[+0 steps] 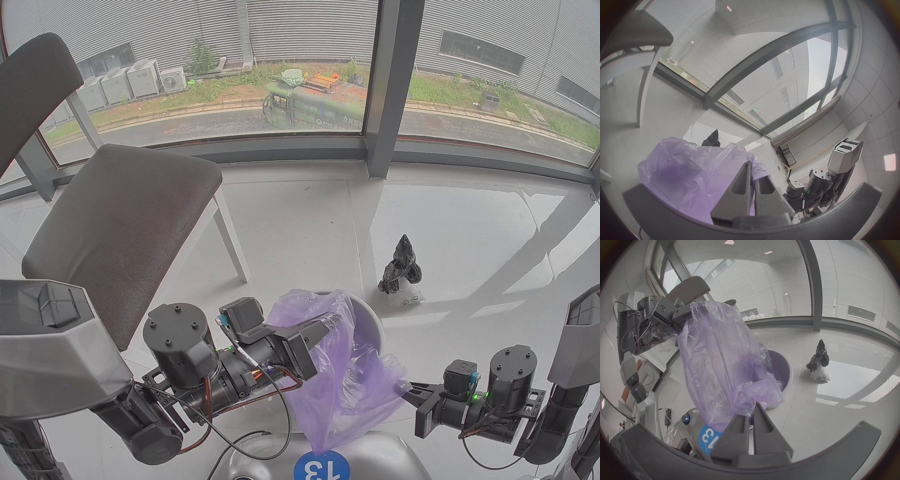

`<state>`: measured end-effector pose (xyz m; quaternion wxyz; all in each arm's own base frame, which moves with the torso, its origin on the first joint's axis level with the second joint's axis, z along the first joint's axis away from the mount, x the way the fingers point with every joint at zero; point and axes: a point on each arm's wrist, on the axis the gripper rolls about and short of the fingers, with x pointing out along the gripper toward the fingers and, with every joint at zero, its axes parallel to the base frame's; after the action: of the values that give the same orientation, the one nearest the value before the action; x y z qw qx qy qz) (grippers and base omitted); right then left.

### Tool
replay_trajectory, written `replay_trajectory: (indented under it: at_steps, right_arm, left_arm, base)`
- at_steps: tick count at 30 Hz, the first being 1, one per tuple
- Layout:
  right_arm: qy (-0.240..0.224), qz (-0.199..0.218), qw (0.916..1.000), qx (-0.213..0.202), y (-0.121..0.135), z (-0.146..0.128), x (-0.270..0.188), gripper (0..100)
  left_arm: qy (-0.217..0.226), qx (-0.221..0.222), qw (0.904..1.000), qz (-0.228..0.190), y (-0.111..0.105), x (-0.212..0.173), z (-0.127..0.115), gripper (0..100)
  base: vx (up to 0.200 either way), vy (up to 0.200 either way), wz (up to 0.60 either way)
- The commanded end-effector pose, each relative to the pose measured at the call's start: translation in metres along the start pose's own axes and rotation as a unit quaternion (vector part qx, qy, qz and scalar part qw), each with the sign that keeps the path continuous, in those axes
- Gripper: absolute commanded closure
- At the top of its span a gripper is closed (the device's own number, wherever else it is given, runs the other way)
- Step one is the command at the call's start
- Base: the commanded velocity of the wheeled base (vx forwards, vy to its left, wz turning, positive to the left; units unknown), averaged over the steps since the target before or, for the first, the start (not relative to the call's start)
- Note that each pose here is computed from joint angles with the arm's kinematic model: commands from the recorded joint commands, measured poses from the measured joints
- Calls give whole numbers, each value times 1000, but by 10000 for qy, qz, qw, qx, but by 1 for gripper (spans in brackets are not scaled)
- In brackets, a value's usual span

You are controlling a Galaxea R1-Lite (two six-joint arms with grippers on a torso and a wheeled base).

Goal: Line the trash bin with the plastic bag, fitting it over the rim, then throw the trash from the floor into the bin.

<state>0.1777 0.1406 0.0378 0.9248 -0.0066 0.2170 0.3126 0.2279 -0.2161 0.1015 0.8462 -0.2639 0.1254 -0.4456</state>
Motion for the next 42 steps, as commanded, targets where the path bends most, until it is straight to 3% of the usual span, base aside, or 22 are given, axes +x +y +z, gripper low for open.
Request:
replay_trajectory:
  at_steps: [1, 15, 22, 32, 42]
  right_arm:
    - [-70, 9, 10000, -2, 0, 1, -10, 100]
    - [9, -103, 9999, 11, 0, -2, -13, 100]
    - [-12, -138, 9999, 29, -1, -1, -13, 100]
    - [-6, -140, 9998, 156, 0, -2, -13, 100]
    - [-71, -245, 9993, 282, -1, 0, -14, 100]
  left_arm:
    - [31, -189, 9998, -78, 3, 3, -2, 100]
    - [165, -463, 9988, -55, 29, 22, -10, 100]
    - [324, -505, 9981, 149, 48, 28, -23, 100]
    - [226, -505, 9981, 267, 73, 46, -28, 100]
    - [24, -435, 9990, 50, 87, 68, -24, 100]
  base:
    - [0, 0, 0]
    - [0, 0, 0]
    - [0, 0, 0]
    - [0, 0, 0]
    - [0, 0, 0]
